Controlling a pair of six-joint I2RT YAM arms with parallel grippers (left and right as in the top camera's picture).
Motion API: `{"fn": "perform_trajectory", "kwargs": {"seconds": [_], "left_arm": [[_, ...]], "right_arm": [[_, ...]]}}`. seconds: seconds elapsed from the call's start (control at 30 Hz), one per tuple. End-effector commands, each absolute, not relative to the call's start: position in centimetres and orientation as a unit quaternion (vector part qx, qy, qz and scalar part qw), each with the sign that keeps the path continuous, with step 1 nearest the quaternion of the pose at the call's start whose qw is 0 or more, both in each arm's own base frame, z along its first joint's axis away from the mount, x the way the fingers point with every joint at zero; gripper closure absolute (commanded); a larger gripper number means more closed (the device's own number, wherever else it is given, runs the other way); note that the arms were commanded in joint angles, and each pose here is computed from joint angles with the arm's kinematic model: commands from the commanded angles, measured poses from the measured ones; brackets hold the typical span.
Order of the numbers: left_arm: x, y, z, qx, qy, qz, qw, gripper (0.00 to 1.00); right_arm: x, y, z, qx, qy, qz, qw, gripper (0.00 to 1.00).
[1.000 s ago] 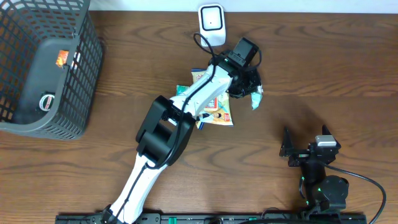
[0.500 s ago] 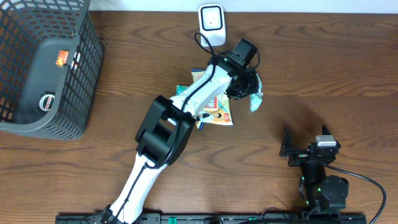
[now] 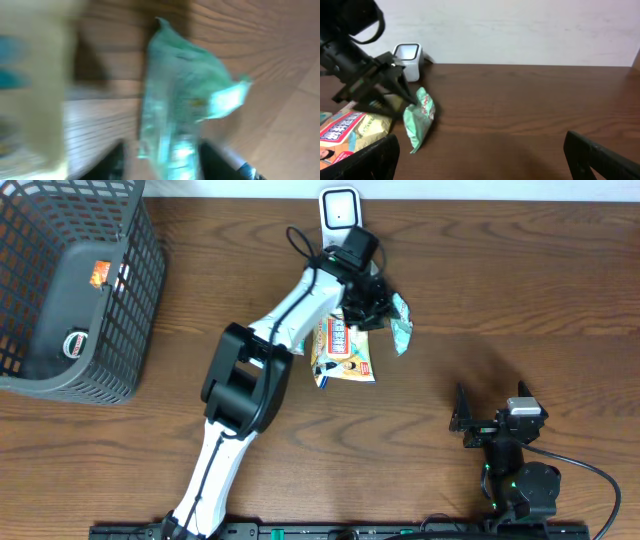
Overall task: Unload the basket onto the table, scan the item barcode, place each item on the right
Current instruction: 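Drop the light-green item on the table right of the wipes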
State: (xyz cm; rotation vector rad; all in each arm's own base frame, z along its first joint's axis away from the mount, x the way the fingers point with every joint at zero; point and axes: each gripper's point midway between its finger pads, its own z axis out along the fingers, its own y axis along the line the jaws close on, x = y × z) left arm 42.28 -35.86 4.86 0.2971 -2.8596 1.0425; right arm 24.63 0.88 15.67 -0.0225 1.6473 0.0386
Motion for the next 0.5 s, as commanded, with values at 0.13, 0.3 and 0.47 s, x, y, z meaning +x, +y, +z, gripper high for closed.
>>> {"fn": "perform_trajectory", "kwargs": {"seconds": [0.13,0.3,0.47], "left_arm": [[42.8,-33.0,5.2,0.097,-0.934,0.339,0.054,0.28],[42.7,-31.4,4.8,0.093,-0.942,0.317,0.054,0.28],[42.7,-32.4,8.9,0.038,-0.934,0.353,0.02,0.31]], "right_arm": [[24.6,0.8,15.6,-0.013,0.734,0.014,0.679,0.01],[24.6,0.8,15.6,-0.013,0.734,0.014,0.679,0.01],[24.6,0.8,15.6,-0.013,0.734,0.014,0.679,0.01]]}}
